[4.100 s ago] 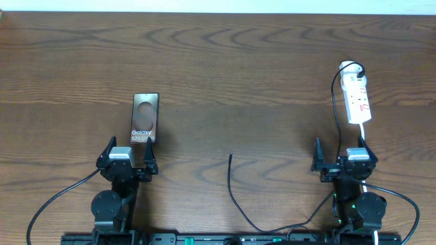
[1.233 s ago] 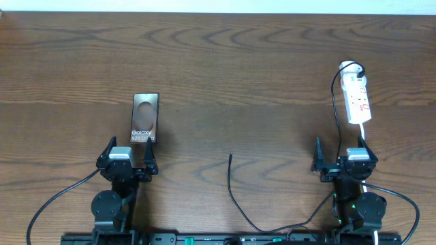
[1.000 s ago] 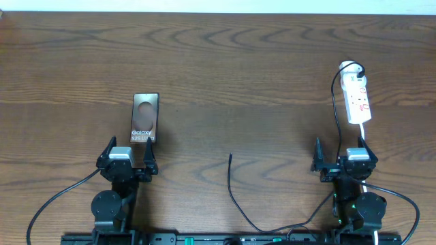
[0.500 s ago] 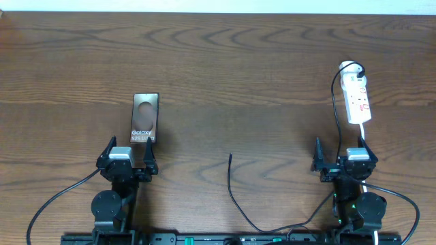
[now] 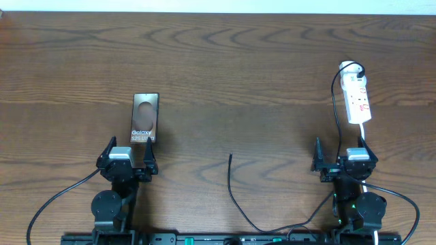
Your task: Plug charger to phone and switch on socket
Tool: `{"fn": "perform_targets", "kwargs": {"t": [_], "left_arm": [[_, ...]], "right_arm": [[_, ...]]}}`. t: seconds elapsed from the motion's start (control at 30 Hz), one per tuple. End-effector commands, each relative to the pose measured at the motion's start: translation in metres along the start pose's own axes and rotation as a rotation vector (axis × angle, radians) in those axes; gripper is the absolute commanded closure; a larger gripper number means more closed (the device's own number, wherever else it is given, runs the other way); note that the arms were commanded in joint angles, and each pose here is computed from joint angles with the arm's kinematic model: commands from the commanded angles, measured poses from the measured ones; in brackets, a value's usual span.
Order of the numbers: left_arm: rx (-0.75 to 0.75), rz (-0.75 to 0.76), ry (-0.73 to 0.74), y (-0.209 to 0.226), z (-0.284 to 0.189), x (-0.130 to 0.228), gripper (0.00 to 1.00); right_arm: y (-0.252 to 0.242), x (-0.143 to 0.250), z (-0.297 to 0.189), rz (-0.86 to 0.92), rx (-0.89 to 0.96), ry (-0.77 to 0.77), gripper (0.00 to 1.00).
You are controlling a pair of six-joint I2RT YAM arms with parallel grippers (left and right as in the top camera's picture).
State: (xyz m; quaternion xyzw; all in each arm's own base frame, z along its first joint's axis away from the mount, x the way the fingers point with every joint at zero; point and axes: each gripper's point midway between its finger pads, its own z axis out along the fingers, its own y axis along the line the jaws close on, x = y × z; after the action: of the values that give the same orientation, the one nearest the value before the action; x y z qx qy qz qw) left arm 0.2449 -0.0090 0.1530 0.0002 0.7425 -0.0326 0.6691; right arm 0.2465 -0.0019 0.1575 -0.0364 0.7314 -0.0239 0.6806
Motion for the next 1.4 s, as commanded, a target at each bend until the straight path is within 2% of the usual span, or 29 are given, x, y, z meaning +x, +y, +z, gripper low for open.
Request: {"fn": "perform_targets", "kwargs": {"t": [0.0,1.0,1.1,1.2,1.37], "left_arm": [[0.018,-0.007,0.047,-0.002,0.001,0.015,0.16],[0.018,-0.007,0.036,-0.003,0.001,0.012,0.16],[0.022,-0.004,-0.031,-0.003,0.001,-0.004,0.16],[0.02,0.002,-0.133,-0.004,-0.004,-0.037,0.16],[0.019,0.006,-0.163,-0.006,-0.016,-0.084,0.15]], "right_arm": [[0.0,0.0,0.0,0.01,0.003,0.0,0.01],[0.0,0.0,0.0,0.01,0.003,0.0,0.01],[0.0,0.0,0.0,0.01,0.003,0.0,0.01],[0.0,0.0,0.0,0.01,0.003,0.0,0.01],[0.0,0.0,0.0,0.01,0.003,0.0,0.01]]}}
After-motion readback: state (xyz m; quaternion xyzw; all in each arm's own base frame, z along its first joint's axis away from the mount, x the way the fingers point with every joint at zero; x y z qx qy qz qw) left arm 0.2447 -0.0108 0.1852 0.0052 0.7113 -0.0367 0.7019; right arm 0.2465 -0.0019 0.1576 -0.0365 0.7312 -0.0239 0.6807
